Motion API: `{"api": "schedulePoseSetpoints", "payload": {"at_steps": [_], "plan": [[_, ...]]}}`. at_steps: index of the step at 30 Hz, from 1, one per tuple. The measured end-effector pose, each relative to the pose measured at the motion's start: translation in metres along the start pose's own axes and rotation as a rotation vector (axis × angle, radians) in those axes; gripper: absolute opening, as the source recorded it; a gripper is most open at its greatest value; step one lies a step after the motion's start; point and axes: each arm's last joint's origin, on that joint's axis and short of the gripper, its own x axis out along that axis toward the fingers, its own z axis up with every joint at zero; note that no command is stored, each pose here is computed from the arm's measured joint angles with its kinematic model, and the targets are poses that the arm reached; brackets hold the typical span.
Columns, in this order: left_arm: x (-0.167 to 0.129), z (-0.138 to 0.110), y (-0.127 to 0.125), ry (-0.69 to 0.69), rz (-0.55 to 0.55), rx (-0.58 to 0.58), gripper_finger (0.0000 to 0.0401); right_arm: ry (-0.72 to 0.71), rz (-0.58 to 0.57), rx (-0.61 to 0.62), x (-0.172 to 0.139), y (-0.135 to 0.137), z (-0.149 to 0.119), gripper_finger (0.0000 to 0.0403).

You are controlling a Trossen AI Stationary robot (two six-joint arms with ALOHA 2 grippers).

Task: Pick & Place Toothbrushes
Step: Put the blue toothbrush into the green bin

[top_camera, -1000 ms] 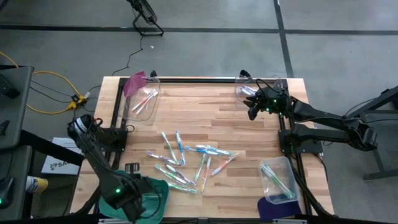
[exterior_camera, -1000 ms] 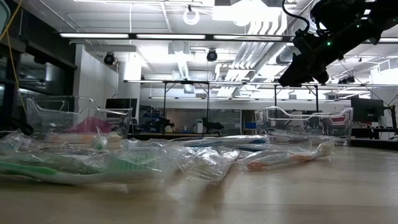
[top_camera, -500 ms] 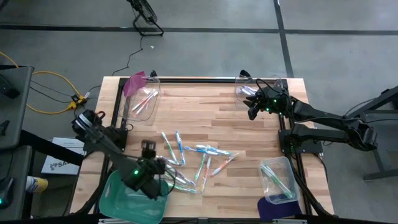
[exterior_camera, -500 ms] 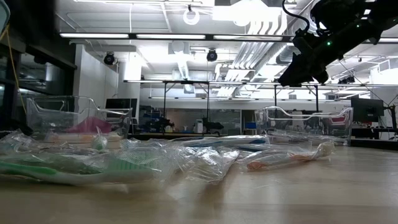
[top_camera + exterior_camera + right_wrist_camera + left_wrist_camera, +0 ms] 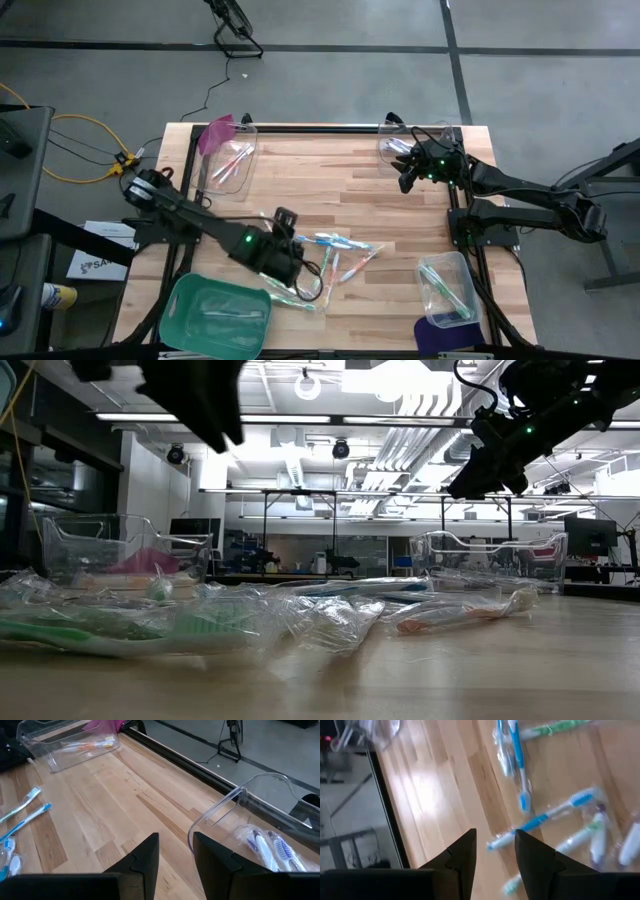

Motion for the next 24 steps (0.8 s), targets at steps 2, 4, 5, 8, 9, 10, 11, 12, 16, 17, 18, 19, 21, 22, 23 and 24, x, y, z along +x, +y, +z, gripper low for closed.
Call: {"api": "schedulePoseSetpoints", "payload": {"at_steps": [2,4,5,8,9,10,11,12,16,17,18,19,21,22,23,24], "plan": [[0.005,0.002,0.007,-0.007,-0.008,0.007,0.0127,0.007,-0.001,0.000,0.000,0.000,-0.001,0.0113],[0.011,0.001,0.014,0.003,-0.016,-0.023,0.0127,0.012,-0.002,-0.001,0.000,0.000,-0.001,0.0113],[0.014,0.000,0.018,0.014,-0.014,-0.064,0.0127,0.011,-0.002,0.000,0.000,0.000,-0.001,0.0113],[0.027,-0.005,0.031,0.056,-0.011,-0.277,0.0127,0.011,-0.002,0.000,0.000,0.000,-0.001,0.0113],[0.033,-0.008,0.034,0.075,-0.010,-0.347,0.0127,0.011,-0.002,-0.001,0.000,0.000,-0.001,0.0113],[0.038,-0.011,0.036,0.094,-0.006,-0.402,0.0127,0.011,-0.002,0.000,0.000,0.000,-0.001,0.0113],[0.043,-0.014,0.038,0.111,0.000,-0.445,0.0127,0.011,-0.002,0.003,0.000,0.000,-0.001,0.0113],[0.048,-0.017,0.039,0.130,0.007,-0.484,0.0127,0.011,-0.002,0.004,0.000,0.000,-0.001,0.0113],[0.072,-0.031,0.032,0.187,-0.024,-0.601,0.0127,0.011,-0.002,0.010,0.000,0.000,-0.001,0.0113],[0.077,-0.035,0.030,0.197,-0.037,-0.632,0.0127,0.011,-0.002,0.010,0.000,0.000,-0.001,0.0113],[0.081,-0.037,0.028,0.202,-0.043,-0.663,0.0127,0.011,-0.002,0.010,0.000,0.000,-0.001,0.0113],[0.085,-0.039,0.026,0.199,-0.049,-0.697,0.0127,0.011,-0.002,0.010,0.000,0.000,-0.001,0.0113],[0.091,-0.041,0.024,0.193,-0.061,-0.735,0.0127,0.011,-0.002,0.010,0.000,0.000,-0.001,0.0113],[0.094,-0.042,0.024,0.193,-0.067,-0.744,0.0127,0.011,-0.003,0.010,0.000,0.000,-0.001,0.0113],[0.095,-0.043,0.024,0.196,-0.073,-0.753,0.0127,0.011,-0.002,0.010,0.000,0.000,-0.001,0.0113],[0.095,-0.043,0.024,0.199,-0.073,-0.762,0.0127,0.011,-0.002,0.010,0.000,0.000,-0.001,0.0113]]}}
